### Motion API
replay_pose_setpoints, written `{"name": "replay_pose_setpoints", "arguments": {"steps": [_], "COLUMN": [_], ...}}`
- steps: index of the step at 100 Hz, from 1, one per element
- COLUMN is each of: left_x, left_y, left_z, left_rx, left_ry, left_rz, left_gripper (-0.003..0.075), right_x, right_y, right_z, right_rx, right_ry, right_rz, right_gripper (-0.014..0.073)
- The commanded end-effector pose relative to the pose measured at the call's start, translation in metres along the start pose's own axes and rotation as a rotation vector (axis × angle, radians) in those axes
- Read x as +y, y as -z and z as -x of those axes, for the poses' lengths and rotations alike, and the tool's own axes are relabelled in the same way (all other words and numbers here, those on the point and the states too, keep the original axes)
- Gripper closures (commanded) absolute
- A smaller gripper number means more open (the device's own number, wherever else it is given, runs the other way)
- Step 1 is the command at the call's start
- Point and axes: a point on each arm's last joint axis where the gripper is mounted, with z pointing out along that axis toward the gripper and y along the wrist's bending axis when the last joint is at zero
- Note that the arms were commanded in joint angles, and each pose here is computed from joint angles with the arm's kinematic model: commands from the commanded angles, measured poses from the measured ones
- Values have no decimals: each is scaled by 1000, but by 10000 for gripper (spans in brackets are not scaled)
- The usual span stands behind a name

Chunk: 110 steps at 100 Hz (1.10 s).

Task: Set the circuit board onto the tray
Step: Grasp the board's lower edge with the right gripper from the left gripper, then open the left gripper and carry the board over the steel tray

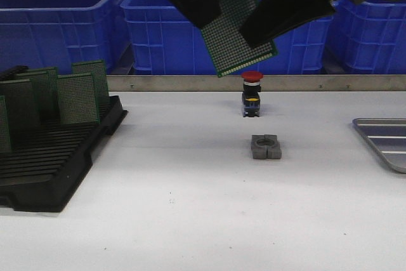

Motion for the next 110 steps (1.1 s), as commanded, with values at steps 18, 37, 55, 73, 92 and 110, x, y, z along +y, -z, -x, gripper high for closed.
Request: {"name": "replay_pose_setpoints", "arguments": {"steps": [18, 37, 55, 73, 92, 110], "left_x": [-16, -16, -16, -16, -16, -16], "left_y": [23, 23, 23, 23, 23, 23], "left_z": [16, 16, 16, 16, 16, 16], "left_rx": [-71, -71, -71, -71, -71, -71], "left_ry": [-20, -20, -20, -20, -20, -20], "left_rz": [-8, -8, -8, -8, -8, -8], "left_gripper": [164, 164, 164, 164, 164, 164], "right_x": [-14, -46, -81, -112, -136, -150], "right_y": [52, 95, 125, 125, 102, 88], "right_z": [2, -27, -64, -101, -128, -149], "right_rx": [-30, -39, -72, -72, -75, -49], "right_ry": [-184, -499, -751, -960, -1104, -1169], "right_rz": [-141, -297, -421, -453, -393, -394], "right_gripper": [662, 663, 663, 663, 663, 663]}}
